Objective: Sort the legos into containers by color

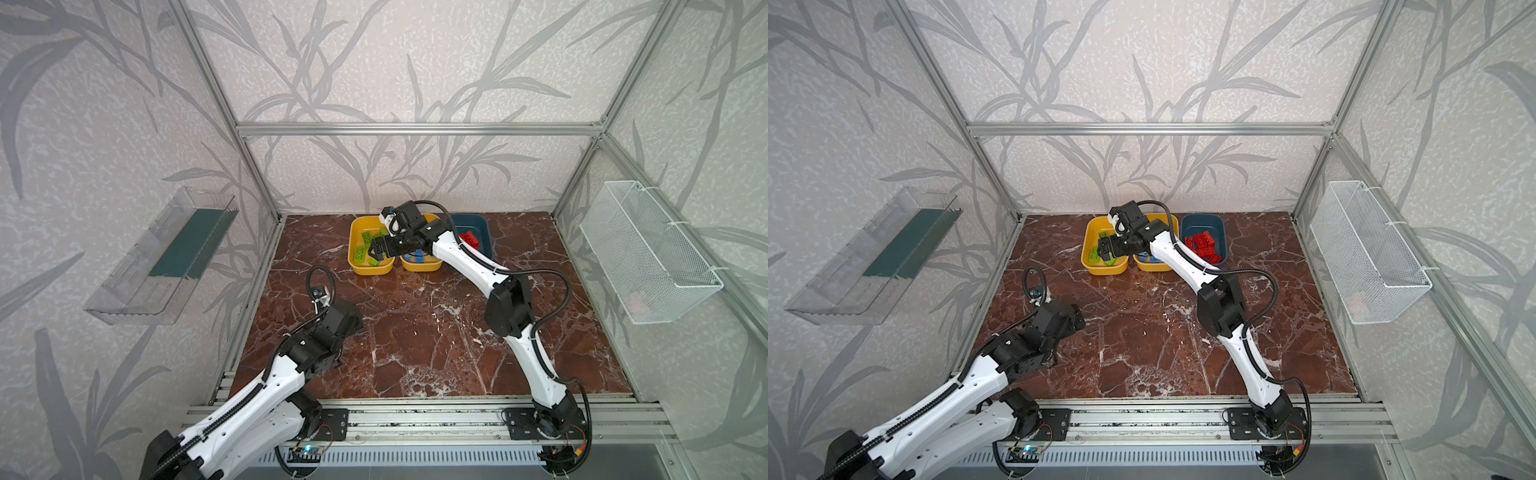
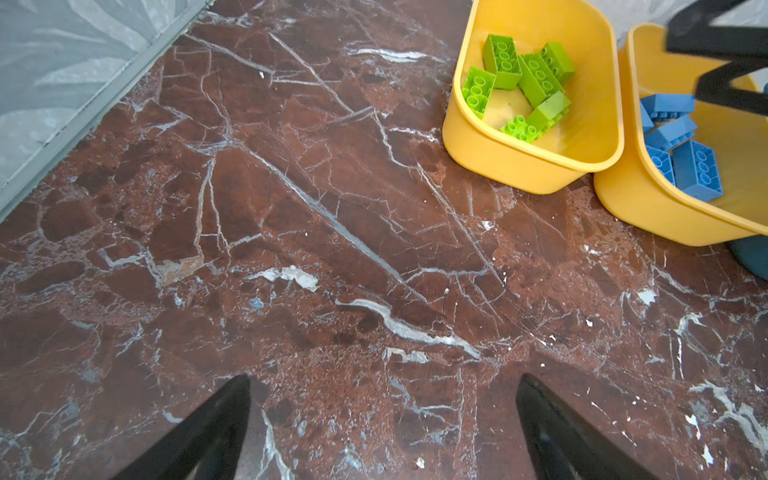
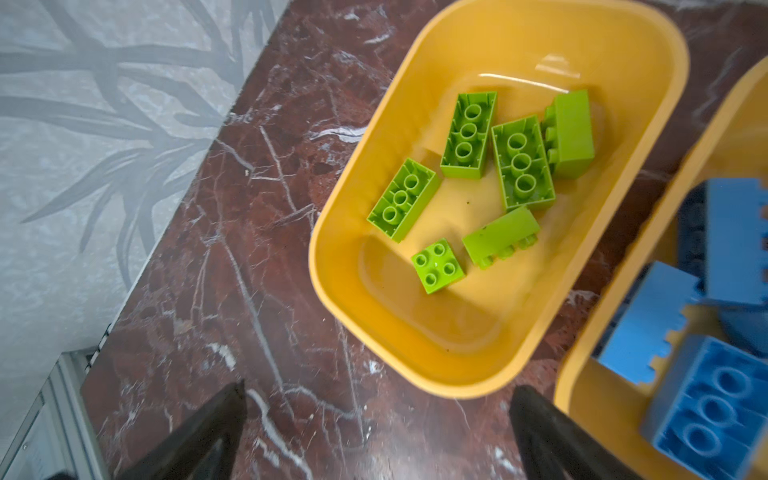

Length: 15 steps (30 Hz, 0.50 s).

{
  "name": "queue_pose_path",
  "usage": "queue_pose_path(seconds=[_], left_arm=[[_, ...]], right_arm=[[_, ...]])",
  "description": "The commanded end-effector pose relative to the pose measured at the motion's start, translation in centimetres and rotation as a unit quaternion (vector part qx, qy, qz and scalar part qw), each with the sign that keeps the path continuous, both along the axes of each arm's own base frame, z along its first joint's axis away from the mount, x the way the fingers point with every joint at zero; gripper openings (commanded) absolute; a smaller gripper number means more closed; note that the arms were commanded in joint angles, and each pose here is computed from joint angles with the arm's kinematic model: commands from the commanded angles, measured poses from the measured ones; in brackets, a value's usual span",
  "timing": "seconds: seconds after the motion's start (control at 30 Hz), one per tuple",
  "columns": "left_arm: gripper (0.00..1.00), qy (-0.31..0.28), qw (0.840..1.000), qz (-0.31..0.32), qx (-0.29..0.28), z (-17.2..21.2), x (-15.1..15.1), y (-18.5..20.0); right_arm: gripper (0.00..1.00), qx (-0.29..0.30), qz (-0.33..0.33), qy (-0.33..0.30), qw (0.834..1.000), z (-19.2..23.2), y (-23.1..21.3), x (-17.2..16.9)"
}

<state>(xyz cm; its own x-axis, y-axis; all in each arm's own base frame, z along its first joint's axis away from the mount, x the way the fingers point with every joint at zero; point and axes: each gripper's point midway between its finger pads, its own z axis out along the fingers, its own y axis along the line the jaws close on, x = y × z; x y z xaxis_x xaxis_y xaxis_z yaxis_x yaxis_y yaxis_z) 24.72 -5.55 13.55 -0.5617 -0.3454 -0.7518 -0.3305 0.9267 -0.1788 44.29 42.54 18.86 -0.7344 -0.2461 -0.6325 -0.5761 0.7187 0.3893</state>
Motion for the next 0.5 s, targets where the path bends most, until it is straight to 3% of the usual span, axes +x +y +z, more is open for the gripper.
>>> queue_pose_path(seconds=[0.0,0.23,0.37,0.47], left_arm=[[0.99,-0.044,0.999,0.013,0.021,2.5,1.2,0.6],[0.99,-0.066,0.994,-0.011,0.084,3.9,4.0,-0.4],[0.99,-0.064,0.986,-0.036,0.151,4.6,6.2,-1.2],[0.99,-0.077,0.977,-0.026,0.198,5.4,7.6,-1.0]], right_arm=[[0.99,0.017,0.010,-0.077,0.997,5.5,-1.9,-1.7],[0.99,-0.065,-0.039,-0.183,0.980,5.2,-12.0,-6.9],[0.99,-0.123,-0.086,-0.174,0.973,3.4,-17.7,-8.8],[0.99,-0.136,-0.104,-0.161,0.972,2.4,-20.3,-10.3]])
